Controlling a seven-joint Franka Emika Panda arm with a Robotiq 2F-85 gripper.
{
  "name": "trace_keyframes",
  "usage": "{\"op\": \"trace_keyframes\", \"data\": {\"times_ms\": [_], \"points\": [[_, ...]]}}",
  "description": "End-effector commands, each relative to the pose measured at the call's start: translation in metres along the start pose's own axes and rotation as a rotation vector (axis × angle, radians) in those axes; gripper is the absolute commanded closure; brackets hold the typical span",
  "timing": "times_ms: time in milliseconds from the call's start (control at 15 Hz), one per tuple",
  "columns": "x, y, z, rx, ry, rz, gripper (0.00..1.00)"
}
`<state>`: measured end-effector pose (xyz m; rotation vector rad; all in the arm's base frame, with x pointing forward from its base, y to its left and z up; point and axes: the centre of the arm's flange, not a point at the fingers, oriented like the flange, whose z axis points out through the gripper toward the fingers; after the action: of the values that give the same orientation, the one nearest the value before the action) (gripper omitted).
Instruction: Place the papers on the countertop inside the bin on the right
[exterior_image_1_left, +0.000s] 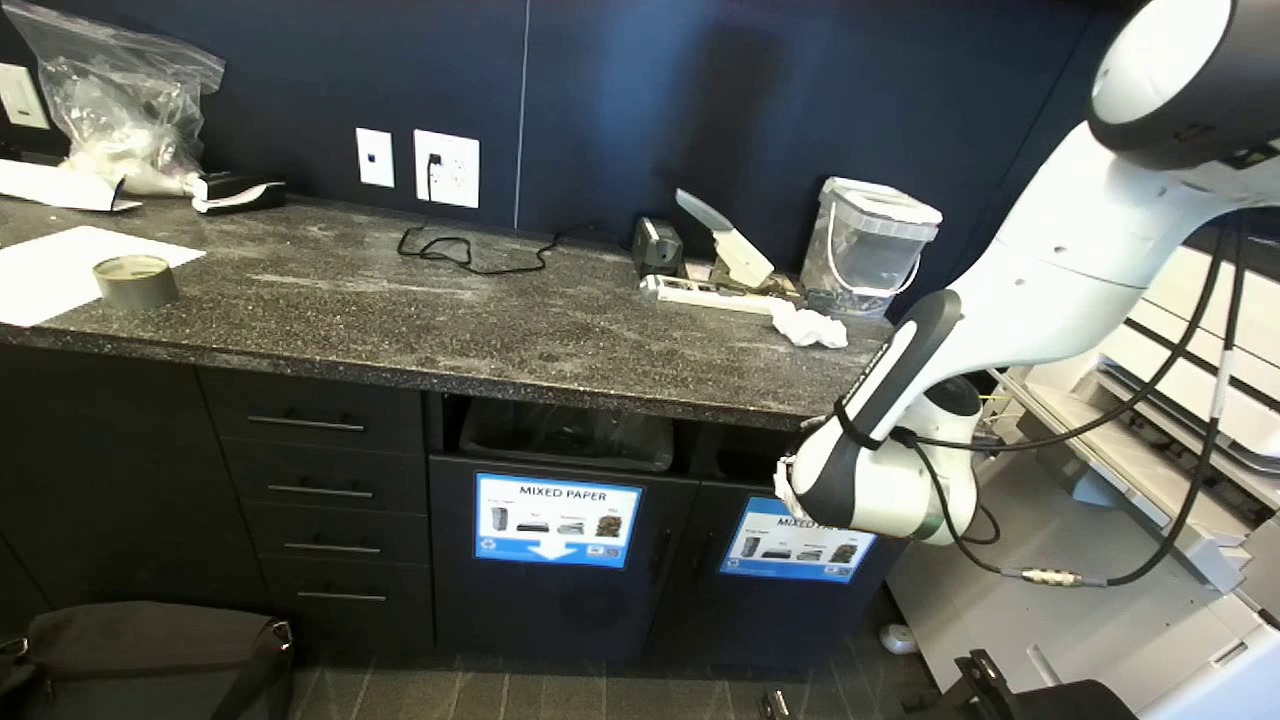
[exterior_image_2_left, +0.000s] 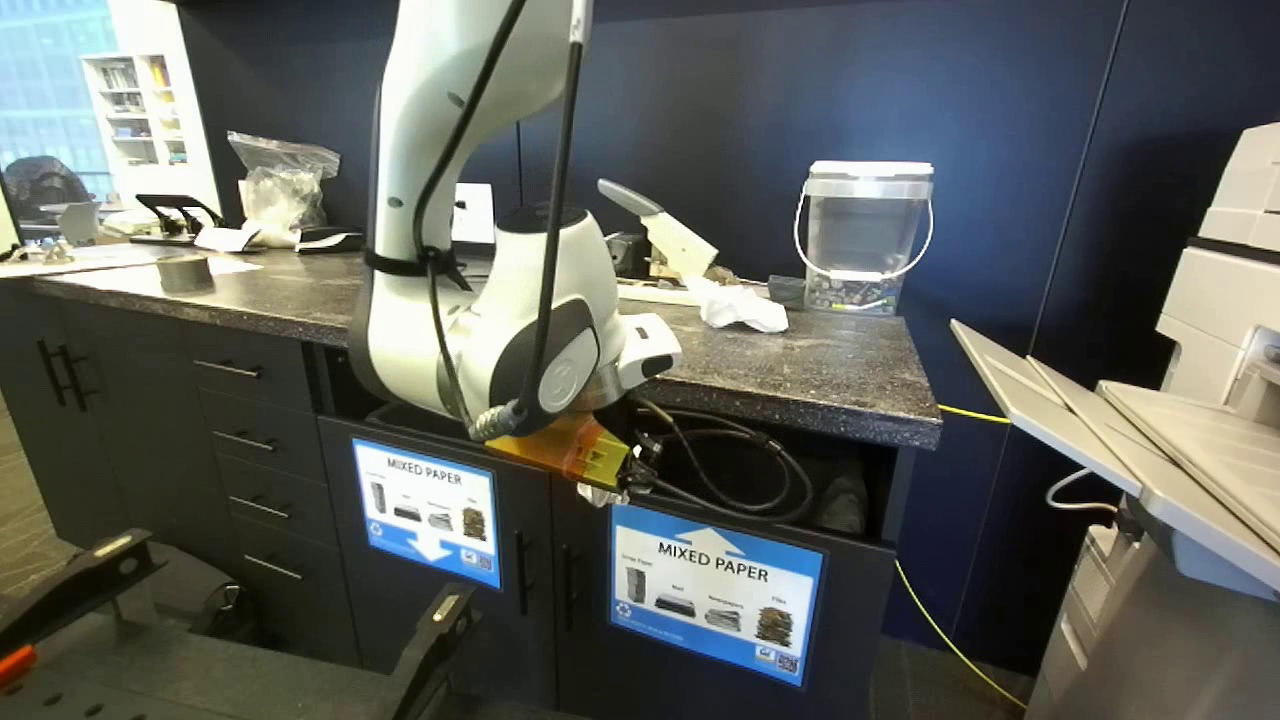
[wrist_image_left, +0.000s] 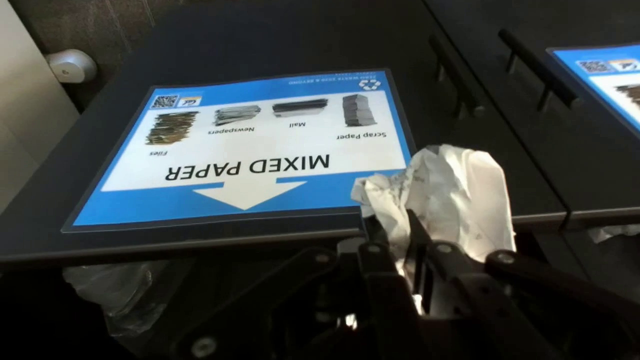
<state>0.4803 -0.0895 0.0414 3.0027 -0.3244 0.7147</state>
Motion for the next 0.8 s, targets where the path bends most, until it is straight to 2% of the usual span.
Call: {"op": "trace_keyframes", "data": {"times_ms": [0,733], "points": [[0.007,0.001,0.032,-0.013,0.132,0.055,0.87],[0.027,-0.001,0.104,-0.014,0.329,0.168,0.87]]}}
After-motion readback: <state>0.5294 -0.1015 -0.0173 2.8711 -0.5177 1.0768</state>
